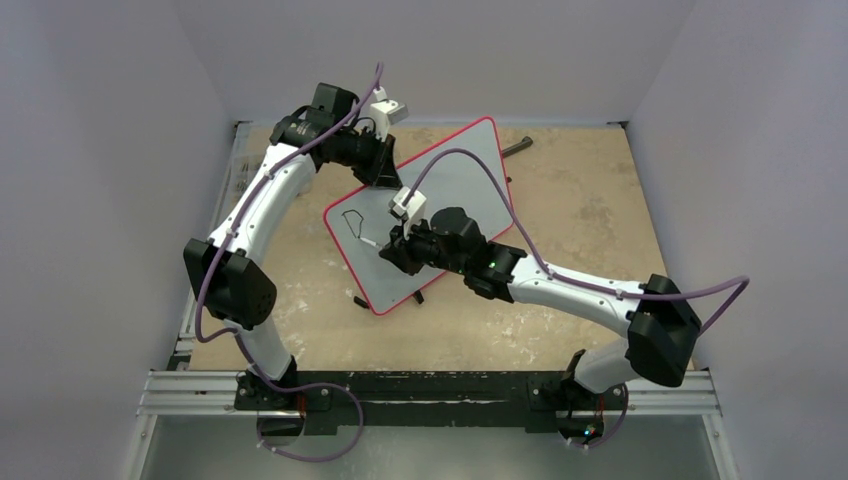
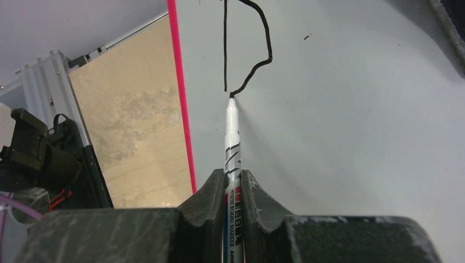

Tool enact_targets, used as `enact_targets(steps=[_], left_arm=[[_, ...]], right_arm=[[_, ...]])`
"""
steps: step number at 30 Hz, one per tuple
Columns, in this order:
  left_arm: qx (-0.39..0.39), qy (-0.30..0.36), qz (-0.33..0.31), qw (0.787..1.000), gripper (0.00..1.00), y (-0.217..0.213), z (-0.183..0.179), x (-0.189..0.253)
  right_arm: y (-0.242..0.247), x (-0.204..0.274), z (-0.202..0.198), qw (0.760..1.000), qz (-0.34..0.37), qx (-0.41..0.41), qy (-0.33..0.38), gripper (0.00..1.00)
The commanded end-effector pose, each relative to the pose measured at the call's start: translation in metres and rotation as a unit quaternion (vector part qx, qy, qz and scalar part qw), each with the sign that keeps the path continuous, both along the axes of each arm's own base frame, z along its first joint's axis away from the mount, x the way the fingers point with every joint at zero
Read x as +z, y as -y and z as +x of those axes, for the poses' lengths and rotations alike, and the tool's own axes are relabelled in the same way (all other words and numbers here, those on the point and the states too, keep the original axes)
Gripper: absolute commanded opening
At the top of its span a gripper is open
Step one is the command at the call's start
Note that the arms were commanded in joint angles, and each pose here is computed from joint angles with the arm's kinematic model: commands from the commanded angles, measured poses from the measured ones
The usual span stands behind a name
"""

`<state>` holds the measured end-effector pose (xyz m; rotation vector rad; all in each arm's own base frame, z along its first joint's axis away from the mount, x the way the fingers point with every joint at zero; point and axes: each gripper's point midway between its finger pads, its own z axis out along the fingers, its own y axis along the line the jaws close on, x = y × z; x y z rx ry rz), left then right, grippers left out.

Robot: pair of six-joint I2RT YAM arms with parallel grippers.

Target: Write a sentence on the whiteboard

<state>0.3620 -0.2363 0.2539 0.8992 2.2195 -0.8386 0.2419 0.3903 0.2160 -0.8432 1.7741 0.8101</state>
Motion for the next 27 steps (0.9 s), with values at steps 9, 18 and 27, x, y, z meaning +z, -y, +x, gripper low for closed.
enact_targets(steps=[9, 18, 27], left_arm=[[0.005, 0.026, 0.137, 0.99, 0.0, -0.033, 0.011, -0.048], [0.004, 0.027, 0.138, 0.99, 0.0, -0.034, 0.011, -0.049], [0.002, 0.025, 0.137, 0.99, 0.0, -0.033, 0.01, -0.049]], right_arm=[[-0.006, 0.023, 0.006, 1.0, 0.021, 0.004, 0.022, 0.0], [0.002, 0.079, -0.002, 0.993, 0.104, -0.002, 0.047, 0.0], [0.02, 0.085, 0.019, 0.99, 0.108, -0.069, 0.055, 0.0]])
